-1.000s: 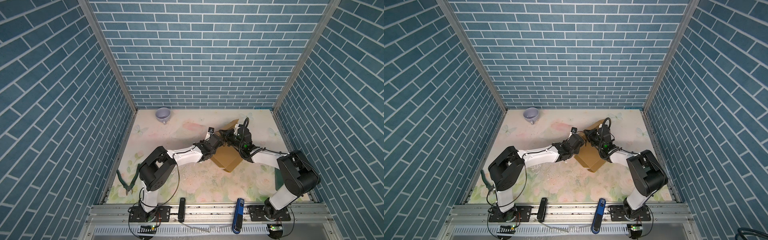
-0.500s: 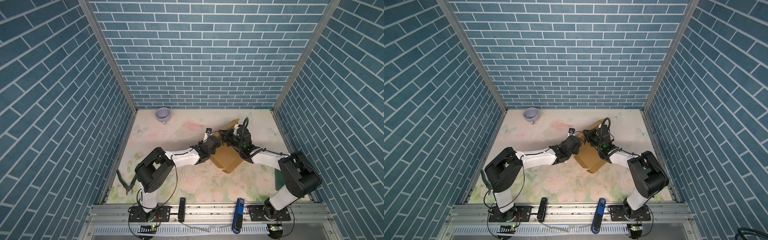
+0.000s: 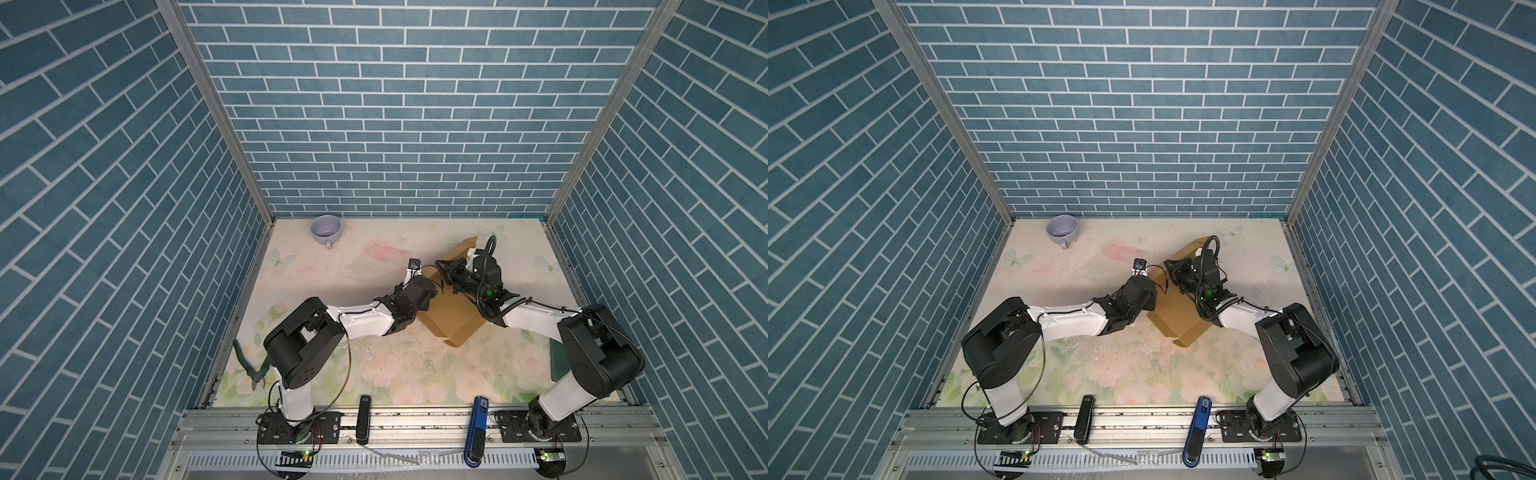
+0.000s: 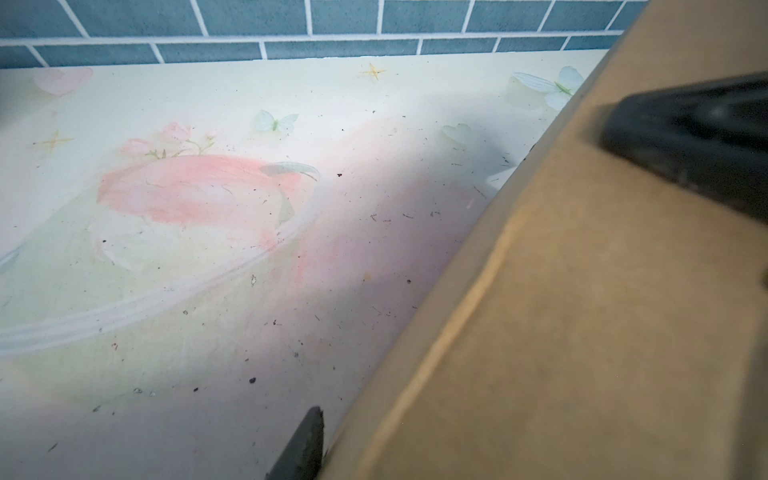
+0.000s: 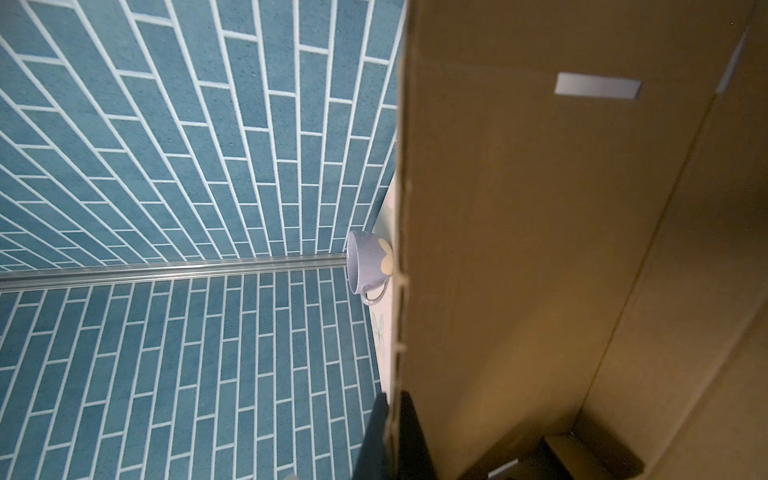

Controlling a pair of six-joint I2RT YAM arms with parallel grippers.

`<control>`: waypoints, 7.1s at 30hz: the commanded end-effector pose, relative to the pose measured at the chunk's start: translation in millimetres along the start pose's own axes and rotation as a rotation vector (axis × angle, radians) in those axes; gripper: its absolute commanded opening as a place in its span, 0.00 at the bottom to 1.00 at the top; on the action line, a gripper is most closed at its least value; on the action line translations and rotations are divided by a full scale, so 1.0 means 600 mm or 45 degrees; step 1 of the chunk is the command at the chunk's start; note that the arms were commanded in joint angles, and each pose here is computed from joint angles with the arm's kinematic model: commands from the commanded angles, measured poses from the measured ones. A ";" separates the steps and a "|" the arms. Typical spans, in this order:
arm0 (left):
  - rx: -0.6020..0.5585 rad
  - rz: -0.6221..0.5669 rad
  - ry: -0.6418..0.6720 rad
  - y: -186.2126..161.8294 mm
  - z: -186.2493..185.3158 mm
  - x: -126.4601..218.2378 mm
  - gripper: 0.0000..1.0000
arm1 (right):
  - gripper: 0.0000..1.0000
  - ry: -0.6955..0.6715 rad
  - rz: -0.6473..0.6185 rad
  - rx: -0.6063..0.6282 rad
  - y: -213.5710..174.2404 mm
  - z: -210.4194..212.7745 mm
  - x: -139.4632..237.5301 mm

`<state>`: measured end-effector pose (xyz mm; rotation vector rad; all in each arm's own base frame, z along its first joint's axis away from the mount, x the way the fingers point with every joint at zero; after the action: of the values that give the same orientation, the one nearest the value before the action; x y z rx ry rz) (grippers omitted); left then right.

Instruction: Fold the paper box

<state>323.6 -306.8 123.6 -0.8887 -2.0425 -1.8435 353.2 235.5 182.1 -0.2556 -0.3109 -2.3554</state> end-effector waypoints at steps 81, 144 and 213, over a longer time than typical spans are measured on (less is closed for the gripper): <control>-0.439 0.326 -0.492 0.106 0.054 0.048 0.22 | 0.40 -0.574 0.629 2.369 -0.042 0.113 0.118; -0.333 0.313 -0.456 0.129 0.039 0.038 0.36 | 0.04 -0.609 0.783 2.498 -0.065 0.040 0.065; 0.057 0.166 -0.410 0.106 0.227 0.075 0.63 | 0.00 -0.958 0.751 2.863 -0.036 0.061 0.069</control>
<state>346.9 -155.4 180.1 -1.2919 -2.1011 -1.6955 302.3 228.7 206.8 -0.0410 -2.2337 -0.3401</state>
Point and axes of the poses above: each gripper's point midway between its finger pads, its own x axis back along the fingers, its own z axis along the line the jaws close on, y = z × x, the point moved 5 cm from there along x, back along the fingers, and after that the axes turned 3 degrees about x, right-handed, at the moved point
